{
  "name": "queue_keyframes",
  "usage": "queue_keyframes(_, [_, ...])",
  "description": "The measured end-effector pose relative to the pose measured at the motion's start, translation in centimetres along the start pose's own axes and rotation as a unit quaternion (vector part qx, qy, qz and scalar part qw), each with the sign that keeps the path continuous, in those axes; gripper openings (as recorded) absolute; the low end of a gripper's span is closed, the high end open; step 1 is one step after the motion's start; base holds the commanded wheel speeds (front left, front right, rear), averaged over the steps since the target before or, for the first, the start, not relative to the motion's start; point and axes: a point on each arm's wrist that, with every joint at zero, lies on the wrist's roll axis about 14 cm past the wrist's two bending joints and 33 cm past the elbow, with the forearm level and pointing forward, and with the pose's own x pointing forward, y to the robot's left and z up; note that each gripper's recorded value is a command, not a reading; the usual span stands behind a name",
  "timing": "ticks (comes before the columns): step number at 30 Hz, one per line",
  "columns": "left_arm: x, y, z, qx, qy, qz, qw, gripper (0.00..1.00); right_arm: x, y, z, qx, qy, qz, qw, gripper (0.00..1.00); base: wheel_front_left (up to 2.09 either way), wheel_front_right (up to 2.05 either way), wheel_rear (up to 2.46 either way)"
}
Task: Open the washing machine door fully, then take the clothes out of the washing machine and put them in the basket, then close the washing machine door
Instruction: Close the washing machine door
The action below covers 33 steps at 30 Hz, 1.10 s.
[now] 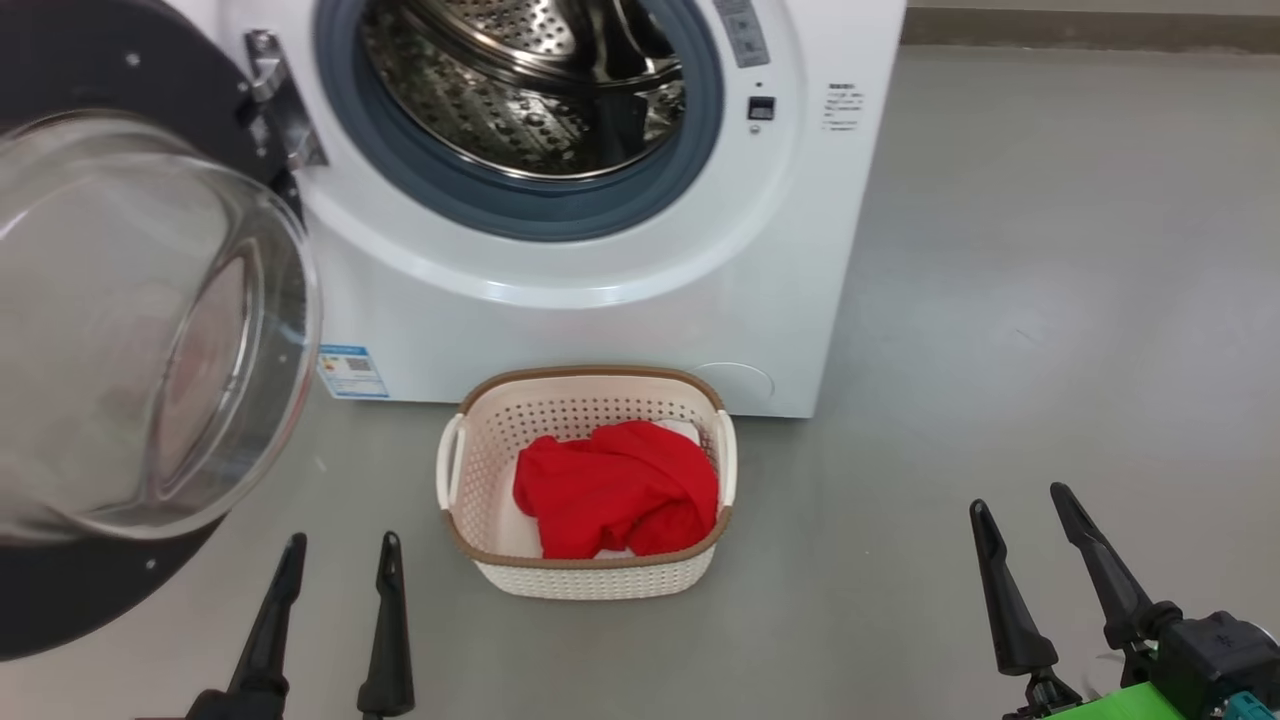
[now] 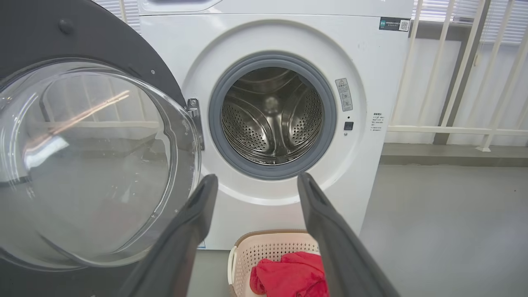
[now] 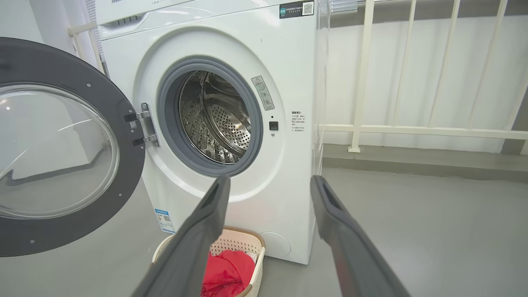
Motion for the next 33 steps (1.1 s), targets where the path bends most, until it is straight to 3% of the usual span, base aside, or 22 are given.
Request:
queue_keyframes(19, [-4.4, 7.5, 2.7, 0.027, -0.023, 0.132, 0.991, 1.00, 3.2, 8.2, -2.0, 0.022, 0.026, 0.129, 0.991, 1.00, 0.00, 0.00, 0.00])
queue_keyframes(33, [-7.2, 10.8, 3.7, 0.044, -0.030, 0.197, 0.979, 1.00, 4.7, 12.7, -3.1, 0.034, 0.037, 0.193, 0.980, 1.00, 0.00, 0.00, 0.00])
